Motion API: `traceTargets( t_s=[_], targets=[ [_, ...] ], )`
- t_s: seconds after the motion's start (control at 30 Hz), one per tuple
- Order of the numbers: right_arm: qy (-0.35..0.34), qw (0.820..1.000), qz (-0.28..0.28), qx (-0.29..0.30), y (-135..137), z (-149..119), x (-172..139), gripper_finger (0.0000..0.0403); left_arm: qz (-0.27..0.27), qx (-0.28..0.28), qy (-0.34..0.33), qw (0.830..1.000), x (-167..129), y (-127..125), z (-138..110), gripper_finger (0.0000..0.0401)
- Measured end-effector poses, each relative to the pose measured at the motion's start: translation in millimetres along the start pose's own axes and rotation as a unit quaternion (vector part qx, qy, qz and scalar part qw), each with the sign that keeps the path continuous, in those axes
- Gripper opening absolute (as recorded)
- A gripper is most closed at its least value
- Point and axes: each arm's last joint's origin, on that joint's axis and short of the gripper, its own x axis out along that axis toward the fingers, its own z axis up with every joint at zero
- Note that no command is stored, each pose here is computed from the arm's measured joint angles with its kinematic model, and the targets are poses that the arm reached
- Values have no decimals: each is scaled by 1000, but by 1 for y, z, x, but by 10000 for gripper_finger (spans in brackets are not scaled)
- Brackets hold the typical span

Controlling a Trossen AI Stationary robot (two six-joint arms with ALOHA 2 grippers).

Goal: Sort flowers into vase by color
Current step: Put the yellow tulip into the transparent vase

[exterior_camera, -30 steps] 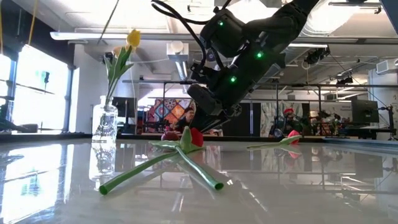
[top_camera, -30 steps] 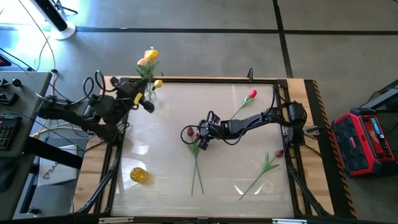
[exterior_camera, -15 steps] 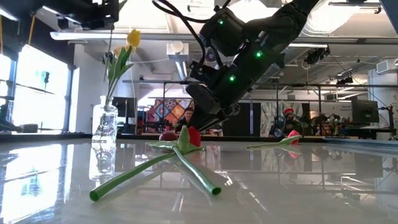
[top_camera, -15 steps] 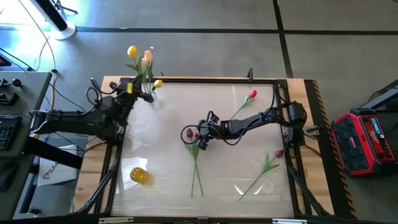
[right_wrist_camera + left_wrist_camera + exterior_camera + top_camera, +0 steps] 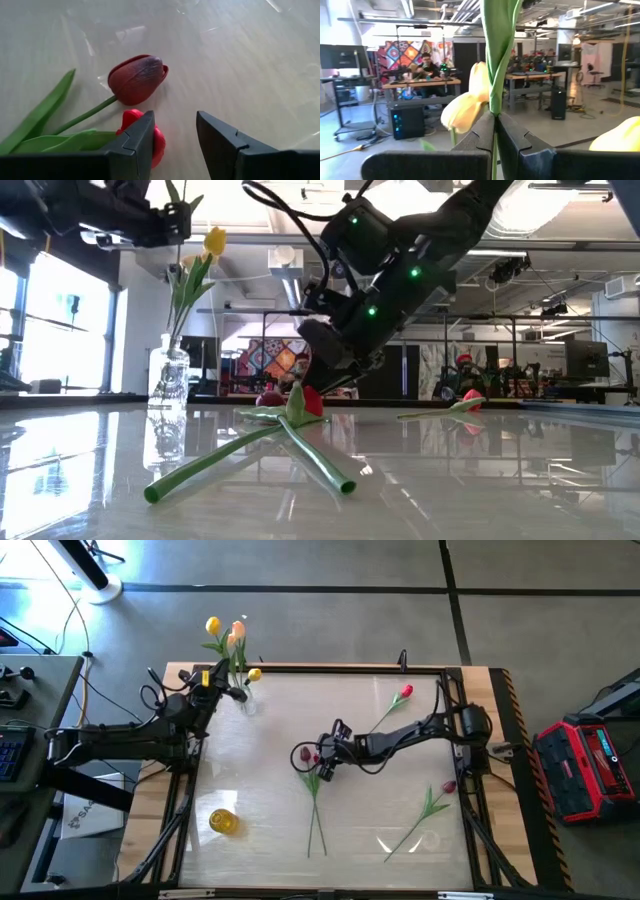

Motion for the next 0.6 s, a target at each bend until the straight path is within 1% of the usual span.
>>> traceTargets(
  t_s=[0.1, 0.27, 0.43, 0.6],
  targets=[
    [4, 1000, -3, -2, 0, -3, 4, 138, 7, 4, 3, 1000, 2, 2, -5, 0],
    [-4, 1000, -8, -8, -4, -2, 7, 138, -10, -14, -5, 1000, 6, 4, -6, 0],
    [-31, 999, -24, -17, -2, 2, 7, 138, -9, 1, 12, 1000, 8, 2, -12, 0],
    [-39, 999, -21, -19, 0, 4, 6, 138, -7, 10, 25, 1000, 11, -2, -18, 0]
  ],
)
